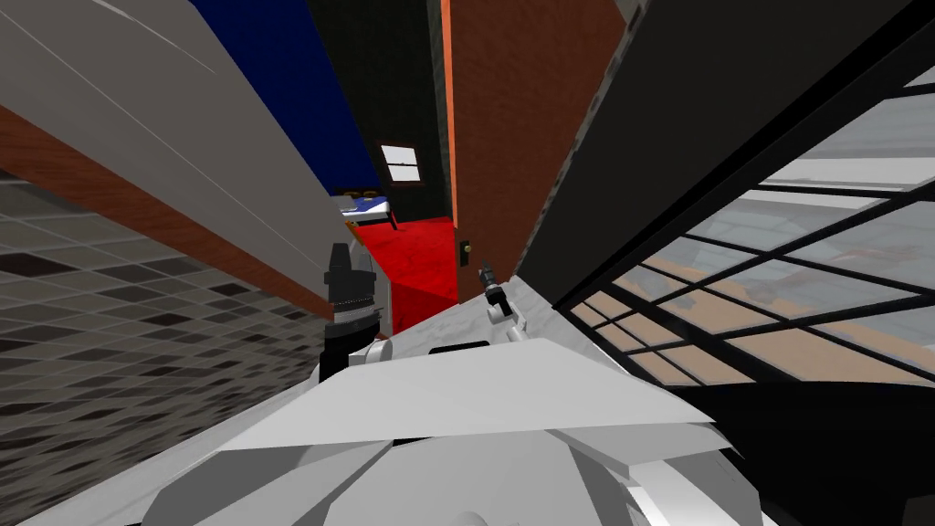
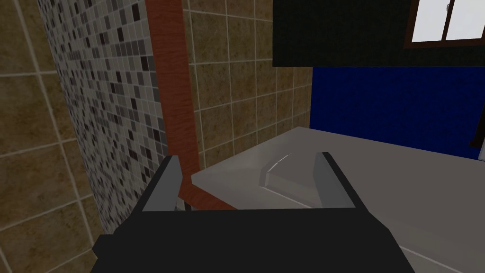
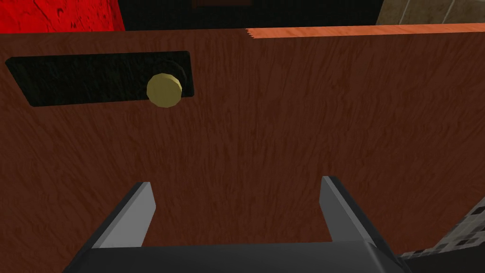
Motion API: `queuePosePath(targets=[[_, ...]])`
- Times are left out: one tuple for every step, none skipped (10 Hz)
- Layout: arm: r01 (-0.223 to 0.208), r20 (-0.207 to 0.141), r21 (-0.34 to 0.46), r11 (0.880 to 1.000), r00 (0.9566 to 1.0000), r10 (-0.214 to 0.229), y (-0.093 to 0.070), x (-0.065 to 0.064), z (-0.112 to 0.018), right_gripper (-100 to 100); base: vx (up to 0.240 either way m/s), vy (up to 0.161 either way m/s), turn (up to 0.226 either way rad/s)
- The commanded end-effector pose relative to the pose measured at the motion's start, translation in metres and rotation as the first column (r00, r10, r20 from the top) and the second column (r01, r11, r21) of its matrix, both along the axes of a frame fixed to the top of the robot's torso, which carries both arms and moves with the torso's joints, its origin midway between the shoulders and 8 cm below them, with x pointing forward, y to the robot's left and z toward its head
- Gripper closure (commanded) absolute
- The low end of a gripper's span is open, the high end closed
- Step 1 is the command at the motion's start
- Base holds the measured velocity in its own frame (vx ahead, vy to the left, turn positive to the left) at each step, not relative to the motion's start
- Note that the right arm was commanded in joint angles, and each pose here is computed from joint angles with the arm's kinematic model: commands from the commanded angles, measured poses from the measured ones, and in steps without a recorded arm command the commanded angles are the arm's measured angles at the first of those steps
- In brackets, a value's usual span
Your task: Push the door open
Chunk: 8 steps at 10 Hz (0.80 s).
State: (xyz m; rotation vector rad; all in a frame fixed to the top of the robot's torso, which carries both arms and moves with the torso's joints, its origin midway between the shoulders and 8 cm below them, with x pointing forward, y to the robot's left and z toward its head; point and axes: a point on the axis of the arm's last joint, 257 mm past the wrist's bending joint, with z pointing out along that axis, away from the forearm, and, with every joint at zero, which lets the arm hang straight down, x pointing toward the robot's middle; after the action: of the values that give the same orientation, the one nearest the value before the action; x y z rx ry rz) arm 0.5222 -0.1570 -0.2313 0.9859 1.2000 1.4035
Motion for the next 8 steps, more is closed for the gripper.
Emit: queuePosePath(targets=[[-0.014,-0.024,-0.001,1.000,0.9996,0.014,0.008,0.003,-0.009,-100,0.079,-0.103,0.084],[-0.023,-0.038,-0.001,1.000,0.9990,0.023,0.013,0.006,-0.015,-100,0.058,-0.112,0.086],[-0.031,-0.051,-0.002,1.000,0.9982,0.031,0.018,0.008,-0.020,-100,0.070,-0.104,0.093],[-0.039,-0.064,-0.003,0.999,0.9972,0.039,0.023,0.010,-0.025,-100,0.071,-0.103,0.076],[-0.054,-0.087,-0.004,0.999,0.9947,0.054,0.033,0.014,-0.033,-100,0.073,-0.139,0.129],[-0.062,-0.099,-0.005,0.998,0.9932,0.061,0.037,0.016,-0.038,-100,0.084,-0.136,0.106],[-0.062,-0.099,-0.005,0.998,0.9932,0.061,0.037,0.016,-0.038,-100,0.053,-0.082,0.014],[-0.068,-0.109,-0.006,0.998,0.9917,0.067,0.042,0.017,-0.041,-100,0.043,-0.051,0.026]])
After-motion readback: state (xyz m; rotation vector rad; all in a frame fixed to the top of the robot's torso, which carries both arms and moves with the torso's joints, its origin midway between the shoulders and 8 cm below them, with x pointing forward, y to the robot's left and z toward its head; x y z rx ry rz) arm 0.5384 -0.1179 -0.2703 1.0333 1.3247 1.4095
